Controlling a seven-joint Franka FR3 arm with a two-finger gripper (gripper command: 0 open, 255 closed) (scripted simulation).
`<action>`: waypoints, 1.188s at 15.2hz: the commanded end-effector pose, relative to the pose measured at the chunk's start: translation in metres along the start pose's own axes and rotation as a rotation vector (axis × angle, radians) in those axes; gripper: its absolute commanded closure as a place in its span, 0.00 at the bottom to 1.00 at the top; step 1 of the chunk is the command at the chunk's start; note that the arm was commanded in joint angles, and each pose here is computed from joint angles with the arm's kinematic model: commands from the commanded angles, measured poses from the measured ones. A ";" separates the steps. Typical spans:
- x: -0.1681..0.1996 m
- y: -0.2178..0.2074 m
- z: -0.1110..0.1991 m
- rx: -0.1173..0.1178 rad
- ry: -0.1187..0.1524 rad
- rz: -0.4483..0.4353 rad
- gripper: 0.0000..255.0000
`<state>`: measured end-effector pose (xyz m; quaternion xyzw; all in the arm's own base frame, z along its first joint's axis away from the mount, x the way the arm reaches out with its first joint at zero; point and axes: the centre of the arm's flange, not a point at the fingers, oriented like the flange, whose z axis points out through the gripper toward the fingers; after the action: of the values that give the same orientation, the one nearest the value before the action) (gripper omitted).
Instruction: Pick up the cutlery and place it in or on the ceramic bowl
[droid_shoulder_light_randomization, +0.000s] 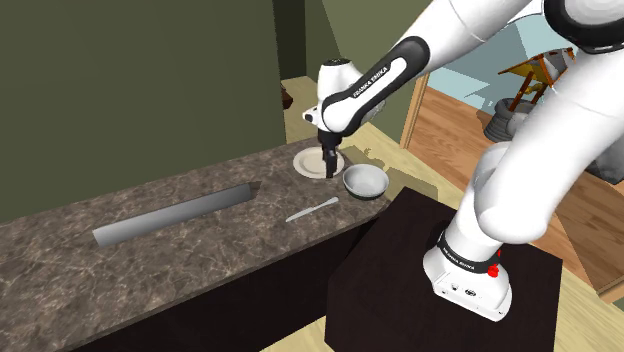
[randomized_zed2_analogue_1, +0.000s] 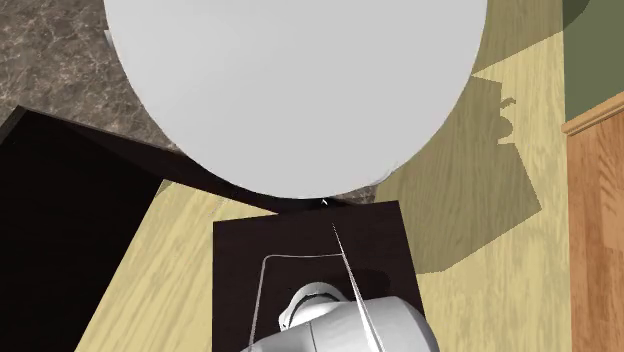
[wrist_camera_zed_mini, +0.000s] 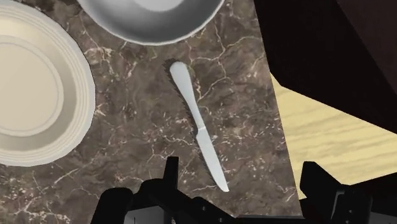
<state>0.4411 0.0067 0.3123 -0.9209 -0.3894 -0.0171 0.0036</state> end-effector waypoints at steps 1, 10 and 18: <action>0.008 0.003 0.025 -0.002 -0.005 -0.066 0.00; 0.047 0.009 0.138 -0.004 -0.029 -0.346 0.00; 0.056 0.009 0.193 -0.005 -0.035 -0.419 0.00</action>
<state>0.4912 0.0443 0.1266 -0.8203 -0.5719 -0.0023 -0.0087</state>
